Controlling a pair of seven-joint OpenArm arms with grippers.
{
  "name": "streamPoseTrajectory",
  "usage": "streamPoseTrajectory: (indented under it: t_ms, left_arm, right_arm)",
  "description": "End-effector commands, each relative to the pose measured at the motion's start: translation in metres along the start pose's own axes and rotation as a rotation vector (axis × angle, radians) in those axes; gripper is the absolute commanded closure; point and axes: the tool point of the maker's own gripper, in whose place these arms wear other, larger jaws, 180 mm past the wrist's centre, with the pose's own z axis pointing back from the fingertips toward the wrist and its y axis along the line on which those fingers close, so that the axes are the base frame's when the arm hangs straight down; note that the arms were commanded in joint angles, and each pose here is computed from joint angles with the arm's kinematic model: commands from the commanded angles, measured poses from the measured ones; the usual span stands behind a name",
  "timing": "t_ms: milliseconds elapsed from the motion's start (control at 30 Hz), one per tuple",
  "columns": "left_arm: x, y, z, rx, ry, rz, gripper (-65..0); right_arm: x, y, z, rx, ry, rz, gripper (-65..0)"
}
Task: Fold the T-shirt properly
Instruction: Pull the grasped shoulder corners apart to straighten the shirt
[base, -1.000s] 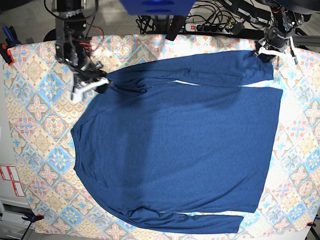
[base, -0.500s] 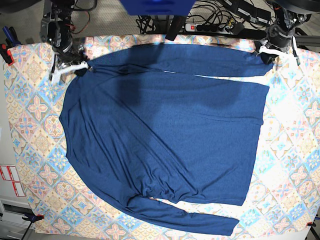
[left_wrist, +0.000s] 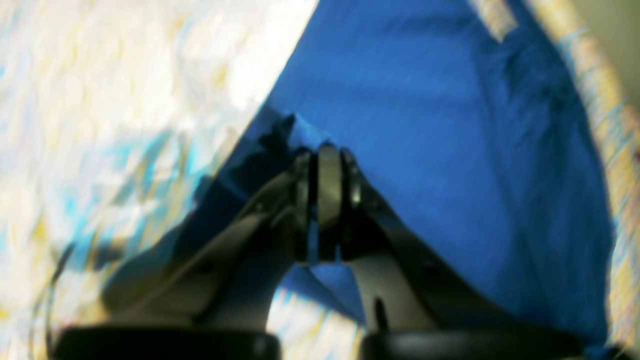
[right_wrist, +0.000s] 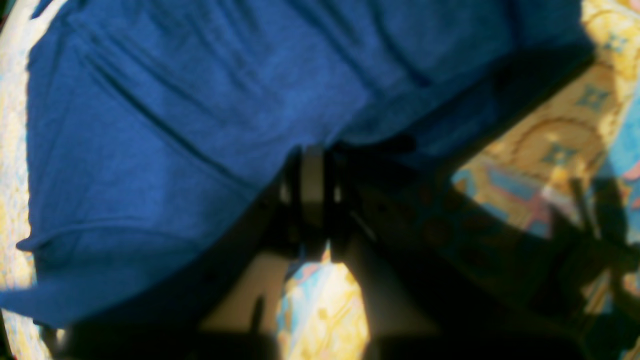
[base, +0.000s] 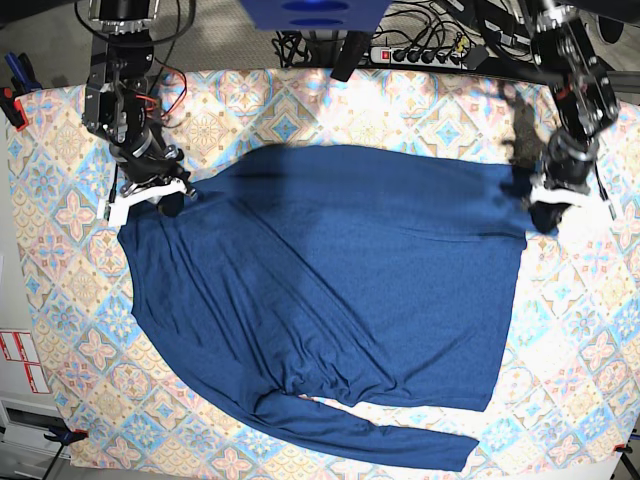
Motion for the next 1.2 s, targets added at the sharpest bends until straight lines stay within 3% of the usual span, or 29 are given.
streamPoseTrajectory:
  t_ms: [0, 233, 467, 733, 1167]
  left_arm:
    - [0.011, 0.004, -0.004, 0.011, -0.015, -0.017, 0.0]
    - [-0.008, 0.024, -0.038, 0.067, 0.097, 0.032, 0.0]
    - [-0.040, 0.023, -0.039, 0.060, 0.182, 0.030, -0.3]
    - [-0.060, 0.014, -0.004, 0.042, 0.260, -0.056, -20.6]
    - [-0.086, 0.062, 0.013, 0.154, 0.335, 0.010, -22.4]
  right_arm:
    - [0.018, 0.005, -0.002, 0.017, -0.044, 0.012, -0.7]
    - [0.018, 0.000, -0.017, 0.002, -0.003, -0.011, -0.7]
    - [0.020, 0.000, -0.017, 0.003, -0.007, -0.009, -0.7]
    - [0.020, 0.000, -0.017, 0.003, -0.008, -0.009, -0.7]
    - [0.018, -0.001, -0.016, 0.000, -0.003, -0.009, -0.7]
